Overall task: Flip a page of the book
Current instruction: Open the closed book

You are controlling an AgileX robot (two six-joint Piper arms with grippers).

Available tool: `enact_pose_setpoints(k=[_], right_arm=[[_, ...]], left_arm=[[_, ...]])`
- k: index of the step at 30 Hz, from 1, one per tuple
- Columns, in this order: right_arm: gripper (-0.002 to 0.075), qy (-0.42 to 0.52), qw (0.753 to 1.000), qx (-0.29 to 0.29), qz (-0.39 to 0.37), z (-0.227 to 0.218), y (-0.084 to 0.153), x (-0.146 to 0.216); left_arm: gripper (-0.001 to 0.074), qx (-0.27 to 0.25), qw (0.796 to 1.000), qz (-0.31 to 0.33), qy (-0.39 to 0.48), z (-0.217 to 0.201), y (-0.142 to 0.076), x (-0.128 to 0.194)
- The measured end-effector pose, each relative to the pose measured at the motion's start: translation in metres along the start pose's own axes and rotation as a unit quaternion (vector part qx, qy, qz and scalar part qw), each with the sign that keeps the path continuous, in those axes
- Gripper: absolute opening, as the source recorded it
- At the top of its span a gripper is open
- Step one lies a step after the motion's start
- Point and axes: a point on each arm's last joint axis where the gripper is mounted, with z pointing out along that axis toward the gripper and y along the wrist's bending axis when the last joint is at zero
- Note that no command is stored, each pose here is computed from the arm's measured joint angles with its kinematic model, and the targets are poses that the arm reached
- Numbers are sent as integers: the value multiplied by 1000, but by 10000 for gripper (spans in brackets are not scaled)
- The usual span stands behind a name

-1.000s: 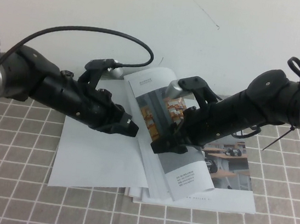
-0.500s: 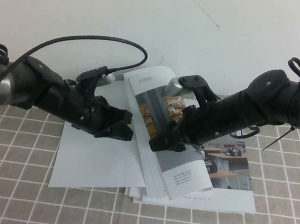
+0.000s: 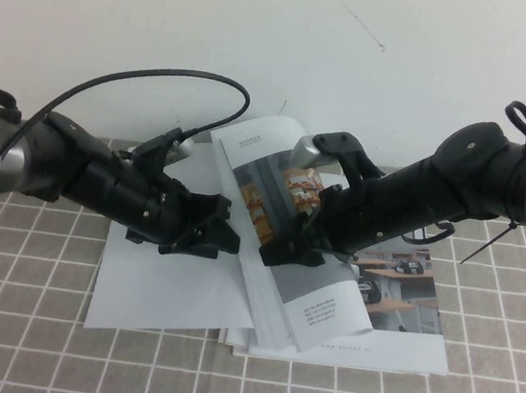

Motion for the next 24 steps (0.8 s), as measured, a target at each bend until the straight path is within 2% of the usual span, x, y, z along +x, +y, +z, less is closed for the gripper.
enact_pose_setpoints(k=[24], right_arm=[[344,-26,999,-34,4,-3,7,-6]], left_arm=[[272,-2,1000,2,-6,5,5,-1]])
